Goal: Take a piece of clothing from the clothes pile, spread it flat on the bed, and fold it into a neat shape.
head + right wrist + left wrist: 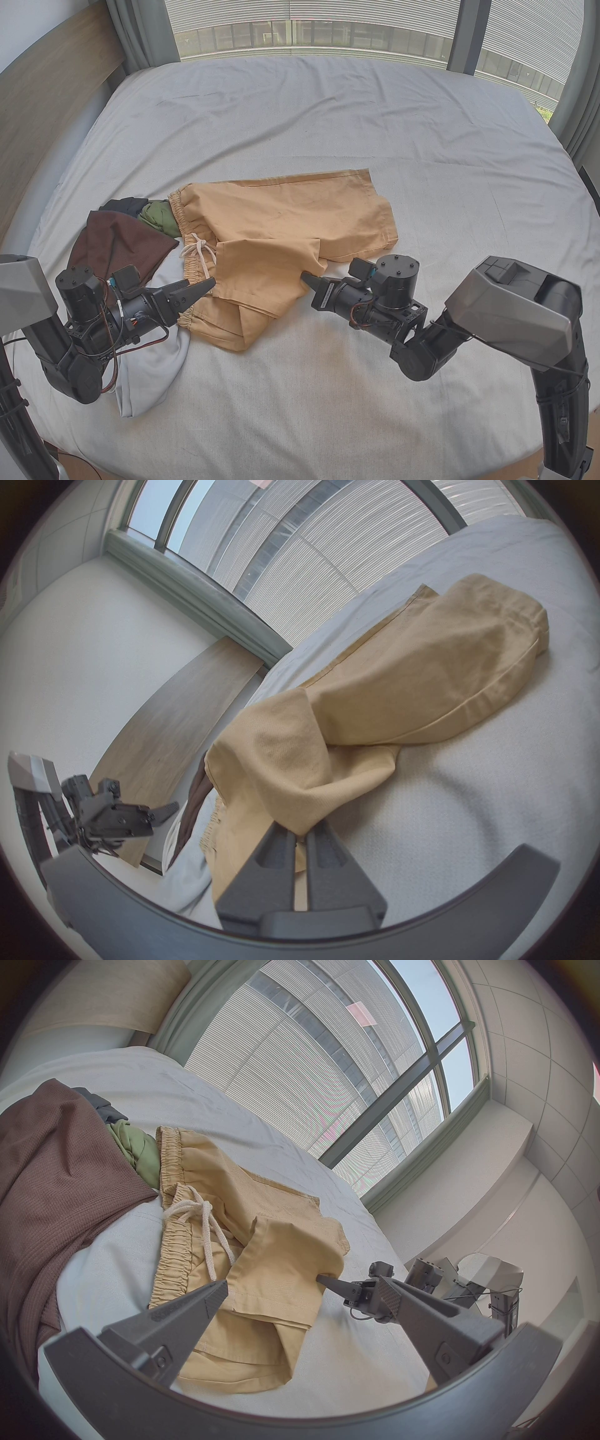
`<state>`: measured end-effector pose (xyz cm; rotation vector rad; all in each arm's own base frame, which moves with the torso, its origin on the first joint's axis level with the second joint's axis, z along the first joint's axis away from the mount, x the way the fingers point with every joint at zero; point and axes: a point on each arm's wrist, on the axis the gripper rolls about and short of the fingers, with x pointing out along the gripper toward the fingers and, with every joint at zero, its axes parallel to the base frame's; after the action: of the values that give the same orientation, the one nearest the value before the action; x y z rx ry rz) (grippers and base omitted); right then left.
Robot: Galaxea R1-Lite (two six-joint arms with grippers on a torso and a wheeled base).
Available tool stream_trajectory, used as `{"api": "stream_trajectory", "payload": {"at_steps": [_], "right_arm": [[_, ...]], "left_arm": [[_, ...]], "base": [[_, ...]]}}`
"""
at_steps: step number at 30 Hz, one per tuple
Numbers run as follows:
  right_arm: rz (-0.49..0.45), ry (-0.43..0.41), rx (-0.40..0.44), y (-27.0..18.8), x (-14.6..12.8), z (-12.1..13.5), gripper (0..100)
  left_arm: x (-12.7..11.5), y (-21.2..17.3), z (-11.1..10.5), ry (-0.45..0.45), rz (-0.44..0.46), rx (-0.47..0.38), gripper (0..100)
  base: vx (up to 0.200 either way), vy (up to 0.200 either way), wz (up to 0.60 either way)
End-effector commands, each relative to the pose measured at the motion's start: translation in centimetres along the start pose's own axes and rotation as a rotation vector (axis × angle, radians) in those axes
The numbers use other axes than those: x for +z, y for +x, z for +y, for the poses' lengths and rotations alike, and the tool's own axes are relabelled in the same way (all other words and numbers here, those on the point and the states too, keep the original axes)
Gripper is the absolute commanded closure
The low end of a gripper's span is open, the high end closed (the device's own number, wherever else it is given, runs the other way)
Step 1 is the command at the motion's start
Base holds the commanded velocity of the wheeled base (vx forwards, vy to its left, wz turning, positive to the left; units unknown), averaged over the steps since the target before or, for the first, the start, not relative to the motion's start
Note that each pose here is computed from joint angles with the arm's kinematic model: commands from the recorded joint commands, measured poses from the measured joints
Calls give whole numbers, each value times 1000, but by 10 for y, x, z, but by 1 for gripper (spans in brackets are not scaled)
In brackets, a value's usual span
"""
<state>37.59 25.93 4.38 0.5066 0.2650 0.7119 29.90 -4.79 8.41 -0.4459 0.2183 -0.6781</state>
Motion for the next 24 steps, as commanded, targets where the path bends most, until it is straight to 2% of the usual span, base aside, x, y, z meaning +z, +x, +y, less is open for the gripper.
{"api": "stream_trajectory", "payload": {"at_steps": [1,9,18,23,24], "right_arm": [[-42,21,28,-14,32,18,100],[-38,32,30,-6,45,25,100],[-15,37,18,-5,46,27,100],[11,41,2,-3,39,22,100],[37,44,-13,2,27,14,100]], "left_arm": [[0,0,0,-1,1,-2,0],[0,0,-1,-1,1,-2,0],[1,0,0,1,-3,0,0],[-1,0,-1,-2,4,-2,0],[-2,0,-1,-4,7,-2,0]], "base": [[0,0,0],[0,0,0],[0,0,0],[0,0,0],[0,0,0]]}}
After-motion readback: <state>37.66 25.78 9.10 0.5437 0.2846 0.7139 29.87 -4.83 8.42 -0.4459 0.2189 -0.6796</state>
